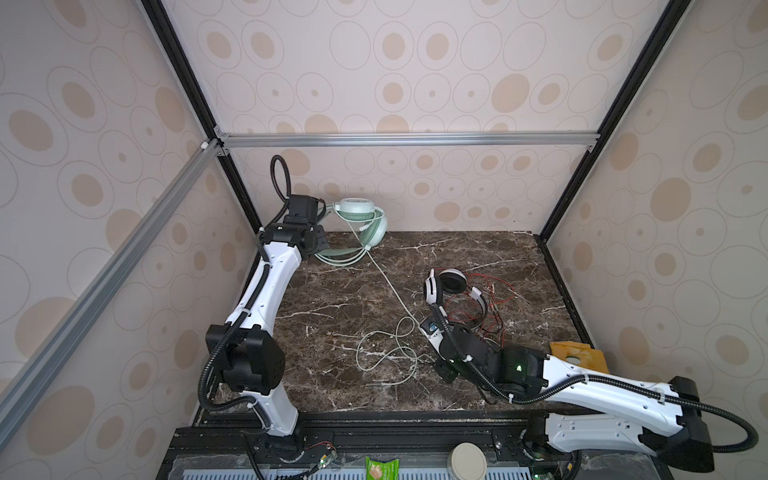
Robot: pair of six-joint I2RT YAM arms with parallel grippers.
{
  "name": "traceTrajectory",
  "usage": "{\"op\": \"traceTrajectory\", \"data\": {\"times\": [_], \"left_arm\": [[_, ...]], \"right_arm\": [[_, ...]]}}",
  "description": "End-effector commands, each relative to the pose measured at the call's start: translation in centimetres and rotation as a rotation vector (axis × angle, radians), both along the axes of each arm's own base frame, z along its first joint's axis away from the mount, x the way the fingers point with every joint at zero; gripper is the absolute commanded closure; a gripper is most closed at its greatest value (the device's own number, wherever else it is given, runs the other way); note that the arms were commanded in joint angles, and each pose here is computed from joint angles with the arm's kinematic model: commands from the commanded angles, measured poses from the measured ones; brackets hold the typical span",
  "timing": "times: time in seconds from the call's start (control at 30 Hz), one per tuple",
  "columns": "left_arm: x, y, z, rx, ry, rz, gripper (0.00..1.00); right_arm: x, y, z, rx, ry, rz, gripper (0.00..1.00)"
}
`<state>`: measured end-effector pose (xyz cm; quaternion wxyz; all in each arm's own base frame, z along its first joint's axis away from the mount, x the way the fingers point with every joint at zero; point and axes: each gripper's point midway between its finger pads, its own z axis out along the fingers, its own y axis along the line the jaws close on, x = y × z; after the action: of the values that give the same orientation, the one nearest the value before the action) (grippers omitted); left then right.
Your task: Wrap the headphones
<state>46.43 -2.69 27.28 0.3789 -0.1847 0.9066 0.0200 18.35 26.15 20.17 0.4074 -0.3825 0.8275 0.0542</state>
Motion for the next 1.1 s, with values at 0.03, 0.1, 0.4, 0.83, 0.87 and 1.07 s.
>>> {"op": "traceTrajectory", "data": {"times": [0.03, 0.1, 0.4, 0.83, 0.87, 1.07], "left_arm": [[0.2, -0.1, 3.5, 0.209, -0.097, 0.084, 1.0], [-0.3, -0.2, 2.8, 0.298, -0.069, 0.087, 1.0], [-3.5, -1.3, -0.2, 0.56, 0.023, 0.004, 1.0], [-9.9, -7.4, -2.7, 0.47, 0.004, -0.358, 1.0], [-10.4, -7.9, -2.8, 0.468, 0.005, -0.382, 1.0], [-12.9, -10.0, -4.1, 0.458, 0.04, -0.485, 1.0]], "right_arm": [[0.3, -0.5, 2.1, -0.234, -0.111, 0.049, 1.0], [0.7, 0.0, 4.2, -0.256, -0.155, 0.062, 1.0], [2.3, 2.1, 15.0, -0.192, -0.377, 0.124, 1.0], [6.8, 3.0, 18.3, -0.195, -0.382, 0.135, 1.0], [7.3, 2.9, 18.2, -0.208, -0.386, 0.131, 1.0], [10.5, 2.6, 17.7, -0.241, -0.398, 0.101, 1.0]]}}
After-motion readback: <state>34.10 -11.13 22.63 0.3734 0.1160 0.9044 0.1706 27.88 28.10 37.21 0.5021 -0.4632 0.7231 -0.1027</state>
